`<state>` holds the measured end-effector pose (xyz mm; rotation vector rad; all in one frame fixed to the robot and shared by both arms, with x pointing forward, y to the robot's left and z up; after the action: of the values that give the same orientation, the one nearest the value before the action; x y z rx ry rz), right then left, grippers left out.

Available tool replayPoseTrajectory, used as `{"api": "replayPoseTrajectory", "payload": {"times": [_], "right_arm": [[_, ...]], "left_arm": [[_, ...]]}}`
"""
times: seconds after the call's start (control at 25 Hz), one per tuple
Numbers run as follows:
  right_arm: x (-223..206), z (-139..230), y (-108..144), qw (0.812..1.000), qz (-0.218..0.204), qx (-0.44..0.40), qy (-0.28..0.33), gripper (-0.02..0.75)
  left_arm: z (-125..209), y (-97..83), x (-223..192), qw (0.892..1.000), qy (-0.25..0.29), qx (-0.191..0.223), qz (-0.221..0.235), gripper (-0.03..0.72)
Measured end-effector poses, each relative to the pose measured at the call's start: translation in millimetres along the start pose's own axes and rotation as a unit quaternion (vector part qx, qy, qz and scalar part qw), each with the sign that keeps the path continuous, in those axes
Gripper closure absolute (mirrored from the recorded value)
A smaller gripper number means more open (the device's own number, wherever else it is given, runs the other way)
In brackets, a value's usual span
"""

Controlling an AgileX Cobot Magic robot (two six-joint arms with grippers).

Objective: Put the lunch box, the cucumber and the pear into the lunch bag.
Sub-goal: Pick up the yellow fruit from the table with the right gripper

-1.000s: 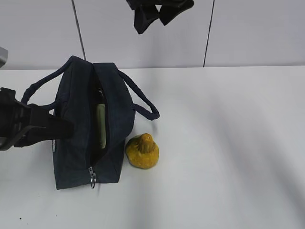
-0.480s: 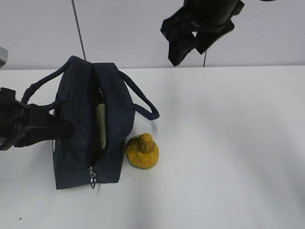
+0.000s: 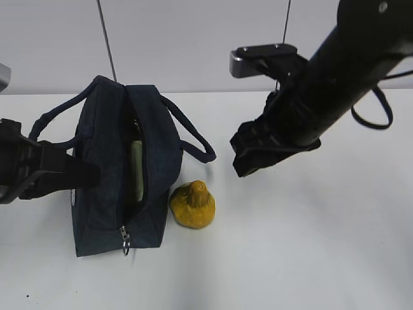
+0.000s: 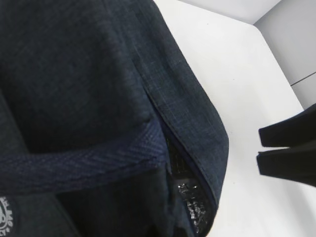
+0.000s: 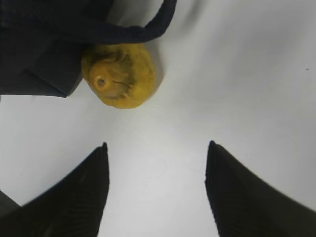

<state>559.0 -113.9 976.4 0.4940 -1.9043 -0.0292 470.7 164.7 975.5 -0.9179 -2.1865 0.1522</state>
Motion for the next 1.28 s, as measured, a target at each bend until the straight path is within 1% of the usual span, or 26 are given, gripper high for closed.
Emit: {"api": "replayPoseTrajectory", "payload": {"times": [0.08, 0.16, 0.24, 0.32, 0.44, 0.52, 0.6, 0.76, 1.0, 1.28], "right_arm": [[-15, 12, 0, 1.0, -0.02, -0.008, -0.005, 0.268], [-25, 21, 6, 0.998, -0.054, -0.015, -0.017, 0.279], [-31, 25, 10, 0.996, -0.08, -0.006, -0.031, 0.284], [-33, 25, 17, 0.992, -0.111, 0.012, -0.05, 0.287], [-31, 21, 29, 0.985, -0.146, 0.049, -0.08, 0.288], [-30, 18, 34, 0.98, -0.161, 0.073, -0.095, 0.288], [-31, 17, 36, 0.977, -0.166, 0.085, -0.101, 0.288], [-42, 20, 33, 0.978, -0.166, 0.088, -0.091, 0.288], [-57, 19, 31, 0.981, -0.169, 0.05, -0.084, 0.288], [-66, -1, 30, 0.981, -0.163, 0.042, -0.101, 0.288]], "left_arm": [[0, -0.3, 0, 1.0, 0.0, 0.0, 0.001, 0.704], [0, -0.7, 0, 1.0, 0.001, 0.0, 0.002, 0.704], [0, -0.9, 0, 1.0, 0.001, 0.0, 0.003, 0.704], [0, -1.0, 0, 1.0, 0.001, 0.0, 0.003, 0.704], [0, -1.1, 0, 1.0, 0.002, 0.0, 0.004, 0.704], [0, -1.1, 0, 1.0, 0.002, 0.0, 0.004, 0.704], [1, -1.2, 0, 1.0, 0.002, 0.0, 0.004, 0.704], [1, -1.3, 0, 1.0, 0.002, 0.0, 0.004, 0.704], [1, -1.5, 0, 1.0, 0.002, 0.0, 0.005, 0.704], [1, -1.5, 0, 1.0, 0.002, 0.0, 0.005, 0.704]]}}
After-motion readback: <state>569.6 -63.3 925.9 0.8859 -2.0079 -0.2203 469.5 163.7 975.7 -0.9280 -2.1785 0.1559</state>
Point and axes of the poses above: a point on each arm's last joint axis where the gripper is mounted, x pointing back along that axis away from the gripper, y along the wrist's bending axis when the last joint is at zero, z = x × y, the point moved 6 cm from there along -x, pointing out along that axis toward the gripper, and after that the axes turned 12 degrees about -x, right-handed, at the moved point
